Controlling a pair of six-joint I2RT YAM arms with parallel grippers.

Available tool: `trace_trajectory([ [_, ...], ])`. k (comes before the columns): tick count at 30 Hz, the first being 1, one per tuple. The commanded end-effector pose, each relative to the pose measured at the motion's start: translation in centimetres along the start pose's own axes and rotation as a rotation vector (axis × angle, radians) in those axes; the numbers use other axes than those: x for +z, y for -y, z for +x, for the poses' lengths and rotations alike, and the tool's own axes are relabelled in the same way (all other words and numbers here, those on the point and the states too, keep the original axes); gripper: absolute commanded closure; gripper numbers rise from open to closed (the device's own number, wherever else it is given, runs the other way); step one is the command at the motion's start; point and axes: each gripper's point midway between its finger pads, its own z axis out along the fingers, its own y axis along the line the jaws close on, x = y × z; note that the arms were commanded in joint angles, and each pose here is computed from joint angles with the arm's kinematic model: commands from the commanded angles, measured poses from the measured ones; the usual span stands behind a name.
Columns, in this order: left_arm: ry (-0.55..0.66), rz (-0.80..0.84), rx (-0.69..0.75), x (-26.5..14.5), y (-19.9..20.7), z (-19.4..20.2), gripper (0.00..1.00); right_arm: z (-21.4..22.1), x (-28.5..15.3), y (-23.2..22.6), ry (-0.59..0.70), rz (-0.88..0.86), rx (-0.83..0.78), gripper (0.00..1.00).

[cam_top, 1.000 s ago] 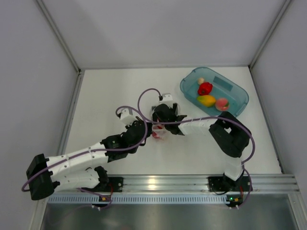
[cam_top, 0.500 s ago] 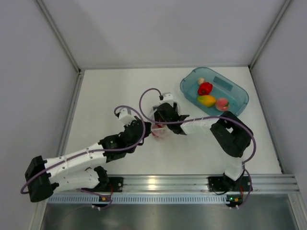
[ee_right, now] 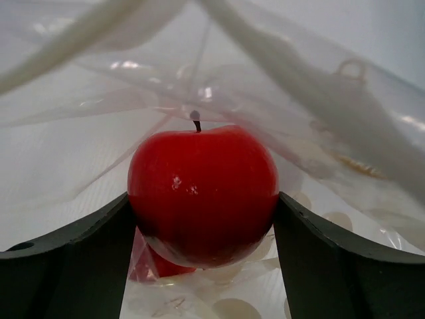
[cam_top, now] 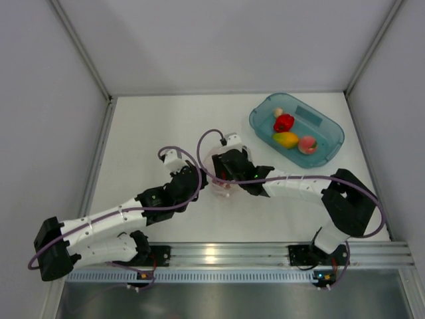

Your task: Open the zip-top bag and remove the fake food

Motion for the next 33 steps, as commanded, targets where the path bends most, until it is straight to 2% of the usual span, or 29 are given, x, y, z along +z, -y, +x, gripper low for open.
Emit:
trace_trajectory([
  [1,0.052,0.022,0.028,-0.1,1.4,-2.0,1.00,-1.7,-2.7,-2.0,0.040,-0.073,-0.032,0.64],
  [8,0.018,0.060,0.080,-0.1,2.9,-1.8,1.00,-3.7,-6.6,-3.5,0.046,-0.117,-0.053,0.66],
  [16,0.019,0.042,0.091,0.1,2.4,-1.5,1.00,-5.9,-10.1,-3.4,0.094,-0.148,-0.028,0.66],
  [27,0.007,0.024,0.103,0.5,1.9,-0.7,1.00,-10.3,-15.2,-2.7,0.227,-0.241,0.030,0.67],
  [33,0.019,0.008,0.091,0.6,1.2,-0.8,1.00,-14.4,-18.7,0.5,0.367,-0.209,0.136,0.69],
])
